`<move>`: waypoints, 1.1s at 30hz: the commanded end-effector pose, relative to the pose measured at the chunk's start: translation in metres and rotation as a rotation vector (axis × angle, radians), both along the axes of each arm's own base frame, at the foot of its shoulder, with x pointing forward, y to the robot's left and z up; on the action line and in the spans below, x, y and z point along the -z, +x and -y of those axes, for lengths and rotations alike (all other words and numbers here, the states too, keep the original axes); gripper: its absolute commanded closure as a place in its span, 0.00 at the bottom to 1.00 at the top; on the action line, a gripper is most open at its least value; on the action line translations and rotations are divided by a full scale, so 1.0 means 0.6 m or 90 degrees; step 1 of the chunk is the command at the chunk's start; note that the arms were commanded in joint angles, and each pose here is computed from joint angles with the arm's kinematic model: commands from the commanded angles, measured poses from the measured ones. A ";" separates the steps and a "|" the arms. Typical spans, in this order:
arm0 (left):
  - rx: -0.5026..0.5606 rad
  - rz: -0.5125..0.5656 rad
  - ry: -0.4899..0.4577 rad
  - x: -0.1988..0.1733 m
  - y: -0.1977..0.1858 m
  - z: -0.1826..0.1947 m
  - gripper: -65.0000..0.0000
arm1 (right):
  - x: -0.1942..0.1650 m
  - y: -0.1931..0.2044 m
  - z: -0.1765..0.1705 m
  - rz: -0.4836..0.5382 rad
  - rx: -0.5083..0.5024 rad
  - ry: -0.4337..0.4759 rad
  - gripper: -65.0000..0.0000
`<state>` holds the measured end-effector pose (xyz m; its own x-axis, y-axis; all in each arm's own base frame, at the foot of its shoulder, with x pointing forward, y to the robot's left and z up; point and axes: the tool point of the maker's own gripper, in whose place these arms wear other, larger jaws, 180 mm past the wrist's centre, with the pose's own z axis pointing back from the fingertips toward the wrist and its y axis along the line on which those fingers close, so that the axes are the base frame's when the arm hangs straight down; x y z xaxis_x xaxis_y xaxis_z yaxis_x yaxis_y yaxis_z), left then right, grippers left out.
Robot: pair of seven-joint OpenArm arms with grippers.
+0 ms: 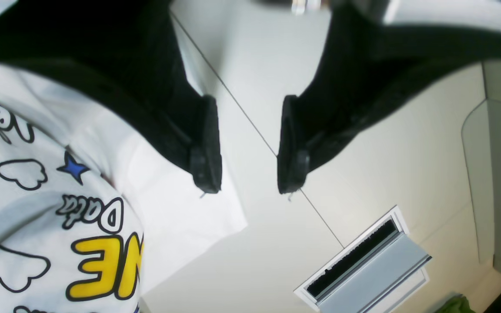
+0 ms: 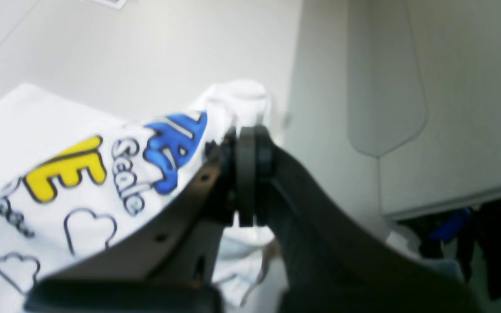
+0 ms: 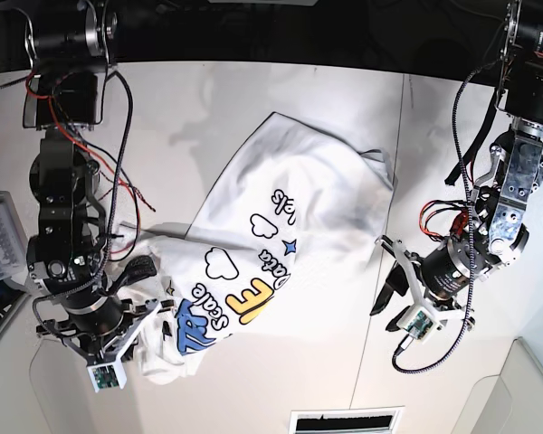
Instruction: Layout the t-shirt on the table in an organized manner, then fold the t-shirt properly
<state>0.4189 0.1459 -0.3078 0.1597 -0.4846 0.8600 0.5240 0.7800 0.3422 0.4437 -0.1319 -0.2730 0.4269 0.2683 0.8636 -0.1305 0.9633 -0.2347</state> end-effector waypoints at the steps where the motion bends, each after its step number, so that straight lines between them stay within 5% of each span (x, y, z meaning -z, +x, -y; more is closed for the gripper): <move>1: 0.006 0.038 -0.012 -0.035 0.014 0.002 0.75 | 0.000 -0.004 0.007 0.006 0.002 -0.003 1.00; 3: 0.023 0.029 -0.009 -0.030 0.010 0.012 0.97 | 0.055 -0.040 0.006 -0.042 0.002 -0.003 1.00; 4: 0.036 0.025 -0.011 -0.028 0.007 0.019 1.00 | 0.080 -0.060 0.006 -0.064 0.000 -0.002 1.00; 12: 0.178 -0.035 -0.063 0.014 -0.064 0.099 1.00 | 0.166 -0.144 0.009 -0.103 -0.011 -0.024 1.00; 20: 0.191 -0.070 -0.097 0.065 -0.118 0.137 1.00 | 0.153 -0.087 0.069 -0.089 0.027 -0.056 1.00; 25: 0.192 -0.070 -0.091 0.067 -0.119 0.137 1.00 | 0.214 -0.082 0.063 -0.160 0.011 -0.020 1.00; 33: 0.195 -0.081 -0.091 0.077 -0.128 0.141 1.00 | 0.298 -0.118 0.083 -0.250 0.022 -0.038 1.00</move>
<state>0.3355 0.0632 -0.3684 0.1734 -0.4294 0.8863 0.7748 0.6151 0.1464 0.3657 -0.1782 -0.4592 0.7433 0.2913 0.6022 -0.1965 0.9556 -0.2198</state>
